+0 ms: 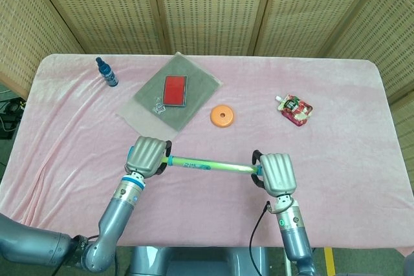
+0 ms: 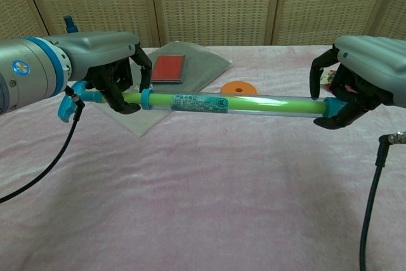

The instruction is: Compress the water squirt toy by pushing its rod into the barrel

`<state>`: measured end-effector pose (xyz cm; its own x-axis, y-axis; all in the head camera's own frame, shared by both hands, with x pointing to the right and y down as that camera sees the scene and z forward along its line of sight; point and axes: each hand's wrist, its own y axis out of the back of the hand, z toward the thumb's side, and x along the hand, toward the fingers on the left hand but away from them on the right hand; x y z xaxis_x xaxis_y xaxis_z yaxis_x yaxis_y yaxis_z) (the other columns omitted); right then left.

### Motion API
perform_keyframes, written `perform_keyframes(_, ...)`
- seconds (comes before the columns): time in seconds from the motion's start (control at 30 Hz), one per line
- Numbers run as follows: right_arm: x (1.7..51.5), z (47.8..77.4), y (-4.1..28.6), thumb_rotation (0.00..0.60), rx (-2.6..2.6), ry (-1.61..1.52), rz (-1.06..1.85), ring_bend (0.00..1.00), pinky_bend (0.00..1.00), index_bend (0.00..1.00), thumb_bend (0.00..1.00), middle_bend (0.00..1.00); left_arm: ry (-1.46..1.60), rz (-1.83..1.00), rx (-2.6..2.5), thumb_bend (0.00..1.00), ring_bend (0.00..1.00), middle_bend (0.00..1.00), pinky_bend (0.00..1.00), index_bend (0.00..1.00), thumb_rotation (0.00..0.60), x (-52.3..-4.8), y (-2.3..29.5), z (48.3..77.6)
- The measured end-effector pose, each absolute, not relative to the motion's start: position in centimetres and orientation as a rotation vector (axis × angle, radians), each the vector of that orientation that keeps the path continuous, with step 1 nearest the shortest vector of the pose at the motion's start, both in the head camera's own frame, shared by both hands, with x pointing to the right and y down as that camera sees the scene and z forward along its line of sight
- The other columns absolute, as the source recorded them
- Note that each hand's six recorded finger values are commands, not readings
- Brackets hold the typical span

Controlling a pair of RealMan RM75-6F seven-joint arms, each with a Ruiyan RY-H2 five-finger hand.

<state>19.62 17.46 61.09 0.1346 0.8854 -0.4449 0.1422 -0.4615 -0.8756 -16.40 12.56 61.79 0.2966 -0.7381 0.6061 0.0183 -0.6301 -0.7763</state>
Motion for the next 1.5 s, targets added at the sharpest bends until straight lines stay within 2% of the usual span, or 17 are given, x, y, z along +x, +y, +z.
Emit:
perform_keyframes(0.07, 19.6, 61.2, 17.5, 0.600, -1.730, -0.994, 1.385, 1.00, 0.83, 0.74, 0.53, 1.00, 0.641, -1.395, -1.874, 0.65, 0.83, 0.92, 0.76, 0.83, 0.600, -16.4, 12.6, 61.9)
perform_keyframes(0.13, 19.7, 61.4, 17.6, 0.600, -1.723, -0.985, 1.397, 0.99, 0.80, 0.65, 0.50, 1.00, 0.633, -1.400, -1.864, 0.64, 0.82, 0.89, 0.76, 0.79, 0.600, -16.7, 12.6, 62.0)
perform_keyframes(0.17, 19.9, 61.6, 17.6, 0.600, -1.720, -0.978, 1.405, 0.97, 0.77, 0.60, 0.47, 0.98, 0.628, -1.402, -1.858, 0.61, 0.79, 0.85, 0.75, 0.73, 0.600, -16.8, 12.6, 62.0)
perform_keyframes(0.2, 20.0, 61.7, 17.7, 0.600, -1.717, -0.969, 1.414, 0.91, 0.69, 0.52, 0.43, 0.93, 0.619, -1.406, -1.851, 0.56, 0.74, 0.78, 0.72, 0.65, 0.600, -17.0, 12.7, 62.1)
perform_keyframes(0.23, 20.1, 61.9, 17.7, 0.600, -1.714, -0.959, 1.426, 0.82, 0.60, 0.44, 0.38, 0.84, 0.613, -1.410, -1.847, 0.52, 0.70, 0.72, 0.69, 0.59, 0.600, -17.2, 12.7, 62.2)
perform_keyframes(0.27, 20.3, 62.0, 17.8, 0.600, -1.710, -0.951, 1.435, 0.74, 0.54, 0.39, 0.36, 0.75, 0.607, -1.416, -1.843, 0.46, 0.63, 0.62, 0.64, 0.49, 0.600, -17.3, 12.7, 62.2)
perform_keyframes(0.33, 20.6, 62.3, 17.9, 0.600, -1.702, -0.930, 1.462, 0.54, 0.41, 0.28, 0.30, 0.52, 0.591, -1.436, -1.835, 0.38, 0.49, 0.45, 0.54, 0.33, 0.600, -17.8, 12.8, 62.3)
perform_keyframes(0.37, 20.8, 62.5, 17.9, 0.600, -1.699, -0.921, 1.476, 0.48, 0.38, 0.26, 0.29, 0.46, 0.583, -1.447, -1.832, 0.36, 0.40, 0.36, 0.47, 0.25, 0.600, -18.0, 12.8, 62.3)
perform_keyframes(0.43, 21.3, 62.9, 18.0, 0.600, -1.692, -0.903, 1.511, 0.35, 0.33, 0.22, 0.27, 0.33, 0.564, -1.474, -1.826, 0.32, 0.27, 0.25, 0.36, 0.15, 0.600, -18.5, 12.9, 62.4)
perform_keyframes(0.5, 21.8, 63.1, 18.0, 0.600, -1.687, -0.892, 1.539, 0.26, 0.29, 0.21, 0.26, 0.25, 0.547, -1.503, -1.825, 0.29, 0.19, 0.18, 0.30, 0.09, 0.600, -19.1, 12.9, 62.3)
perform_keyframes(0.6, 22.7, 63.4, 18.0, 0.600, -1.674, -0.881, 1.569, 0.16, 0.23, 0.18, 0.24, 0.17, 0.532, -1.531, -1.831, 0.26, 0.12, 0.12, 0.23, 0.06, 0.600, -19.8, 13.0, 62.0)
perform_keyframes(0.9, 25.3, 63.3, 18.9, 0.600, -1.659, -0.901, 1.605, 0.08, 0.18, 0.18, 0.24, 0.12, 0.549, -1.549, -1.871, 0.26, 0.03, 0.03, 0.11, 0.04, 0.600, -21.8, 14.0, 61.3)
perform_keyframes(1.03, 27.1, 62.5, 19.7, 0.600, -1.683, -0.950, 1.560, 0.00, 0.08, 0.17, 0.24, 0.03, 0.612, -1.494, -1.885, 0.26, 0.00, 0.00, 0.06, 0.04, 0.600, -22.9, 14.6, 60.5)
perform_keyframes(1.23, 29.4, 60.7, 21.4, 0.600, -1.742, -0.981, 1.399, 0.00, 0.01, 0.13, 0.23, 0.00, 0.715, -1.327, -1.843, 0.26, 0.00, 0.00, 0.01, 0.03, 0.600, -25.4, 16.0, 58.8)
perform_keyframes(1.5, 33.7, 59.1, 24.4, 0.600, -1.751, -0.966, 1.317, 0.00, 0.00, 0.08, 0.22, 0.00, 0.793, -1.246, -1.696, 0.25, 0.00, 0.00, 0.00, 0.01, 0.600, -32.3, 20.5, 57.3)
